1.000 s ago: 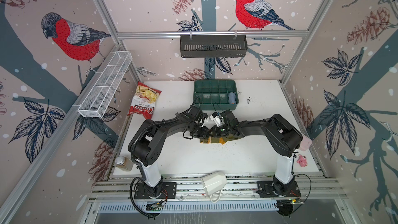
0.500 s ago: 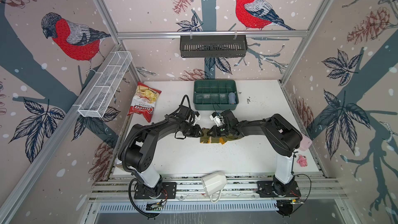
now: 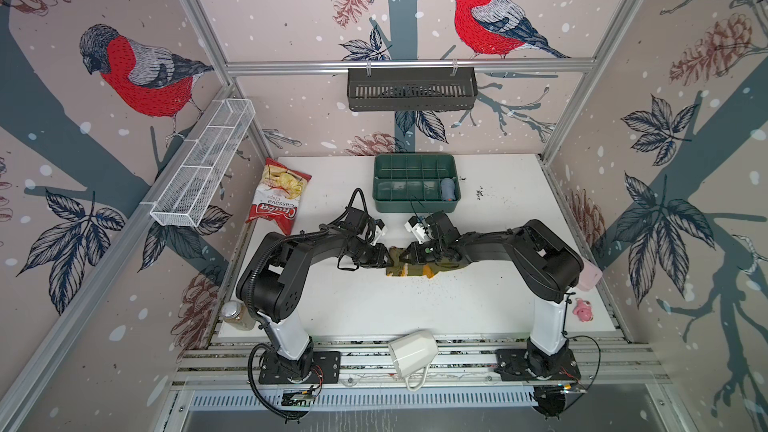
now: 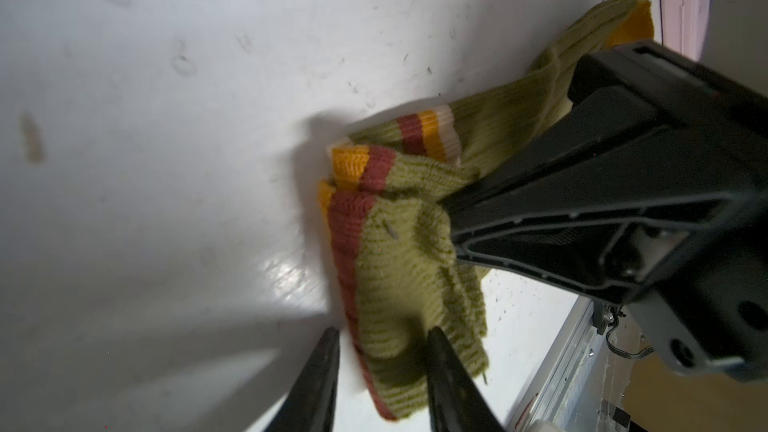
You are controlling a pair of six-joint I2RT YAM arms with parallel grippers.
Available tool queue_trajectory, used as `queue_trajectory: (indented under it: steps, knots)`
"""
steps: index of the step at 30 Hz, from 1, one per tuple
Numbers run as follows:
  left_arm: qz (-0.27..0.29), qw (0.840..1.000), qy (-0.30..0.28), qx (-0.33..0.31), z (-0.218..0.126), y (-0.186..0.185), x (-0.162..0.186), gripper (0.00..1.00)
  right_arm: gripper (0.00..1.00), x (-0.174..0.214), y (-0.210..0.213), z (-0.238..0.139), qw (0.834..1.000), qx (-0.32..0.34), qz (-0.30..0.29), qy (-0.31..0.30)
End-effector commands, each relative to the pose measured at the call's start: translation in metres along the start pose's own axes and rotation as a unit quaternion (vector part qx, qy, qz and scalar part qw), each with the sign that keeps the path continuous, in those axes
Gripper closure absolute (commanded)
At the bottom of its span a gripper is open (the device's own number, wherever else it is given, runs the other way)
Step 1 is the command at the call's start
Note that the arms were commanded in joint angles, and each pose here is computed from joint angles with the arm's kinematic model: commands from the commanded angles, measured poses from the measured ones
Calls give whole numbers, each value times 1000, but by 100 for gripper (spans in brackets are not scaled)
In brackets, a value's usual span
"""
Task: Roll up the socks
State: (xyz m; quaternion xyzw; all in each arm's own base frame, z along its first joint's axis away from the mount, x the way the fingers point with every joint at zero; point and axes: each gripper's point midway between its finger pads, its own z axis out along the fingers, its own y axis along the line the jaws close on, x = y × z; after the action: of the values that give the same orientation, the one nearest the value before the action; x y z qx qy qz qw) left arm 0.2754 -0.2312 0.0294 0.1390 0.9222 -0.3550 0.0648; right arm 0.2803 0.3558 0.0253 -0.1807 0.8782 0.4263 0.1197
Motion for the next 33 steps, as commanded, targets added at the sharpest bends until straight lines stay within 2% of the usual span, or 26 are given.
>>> queue_trajectory:
  steps: [1, 10, 15, 22, 26, 33]
  knots:
    - [11, 1000, -3, 17, 3, -3, -1, 63, 92, 11, -21, 0, 999, 50, 12, 14]
    - [8, 999, 5, 36, 12, -6, 3, 65, 92, 12, -21, 2, 999, 47, 15, 14]
    - [8, 999, 6, 42, 12, -7, 4, 70, 93, 12, -20, 3, 999, 43, 16, 14]
    - [9, 999, 2, 42, 12, -8, 2, 90, 93, 12, -19, 5, 999, 39, 16, 15]
    - [5, 1000, 2, 13, 8, -2, 0, 96, 91, 12, -16, 4, 999, 36, 13, 15]
    - [8, 997, 23, -76, -4, 17, 3, 97, 75, 2, -5, -10, 1000, 29, 2, -5]
